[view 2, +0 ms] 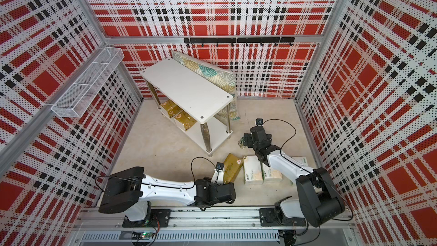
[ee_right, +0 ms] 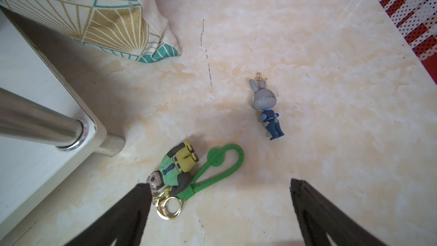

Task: Place the tissue boxes on the shelf by color
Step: Pick up the box of tissues from the center of the board.

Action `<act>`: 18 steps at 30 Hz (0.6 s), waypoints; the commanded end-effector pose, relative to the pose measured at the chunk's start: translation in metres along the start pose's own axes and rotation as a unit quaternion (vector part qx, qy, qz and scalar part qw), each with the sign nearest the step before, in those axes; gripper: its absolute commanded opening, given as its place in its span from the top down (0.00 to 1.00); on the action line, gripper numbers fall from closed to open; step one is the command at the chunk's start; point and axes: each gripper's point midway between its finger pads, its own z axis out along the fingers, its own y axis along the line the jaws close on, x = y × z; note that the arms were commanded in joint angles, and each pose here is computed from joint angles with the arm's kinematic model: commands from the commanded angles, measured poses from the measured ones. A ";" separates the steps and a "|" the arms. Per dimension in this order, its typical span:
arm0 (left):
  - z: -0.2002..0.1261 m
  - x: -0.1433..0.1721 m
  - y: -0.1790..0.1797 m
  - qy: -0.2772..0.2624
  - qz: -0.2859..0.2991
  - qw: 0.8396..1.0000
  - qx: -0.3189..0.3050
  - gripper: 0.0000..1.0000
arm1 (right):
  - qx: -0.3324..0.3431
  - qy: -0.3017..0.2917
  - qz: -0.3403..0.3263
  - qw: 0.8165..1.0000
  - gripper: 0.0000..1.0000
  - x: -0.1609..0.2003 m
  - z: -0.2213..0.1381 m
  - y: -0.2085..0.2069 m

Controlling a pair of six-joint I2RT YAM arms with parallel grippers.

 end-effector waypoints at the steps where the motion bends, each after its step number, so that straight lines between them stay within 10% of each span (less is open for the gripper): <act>1: -0.003 -0.012 -0.003 -0.015 0.030 0.999 0.026 0.01 | 0.002 -0.009 0.012 1.000 0.00 -0.003 -0.004 -0.004; 18: 0.006 -0.015 -0.014 -0.051 0.084 0.994 0.053 0.01 | 0.007 -0.009 0.009 1.000 0.00 -0.006 -0.005 -0.005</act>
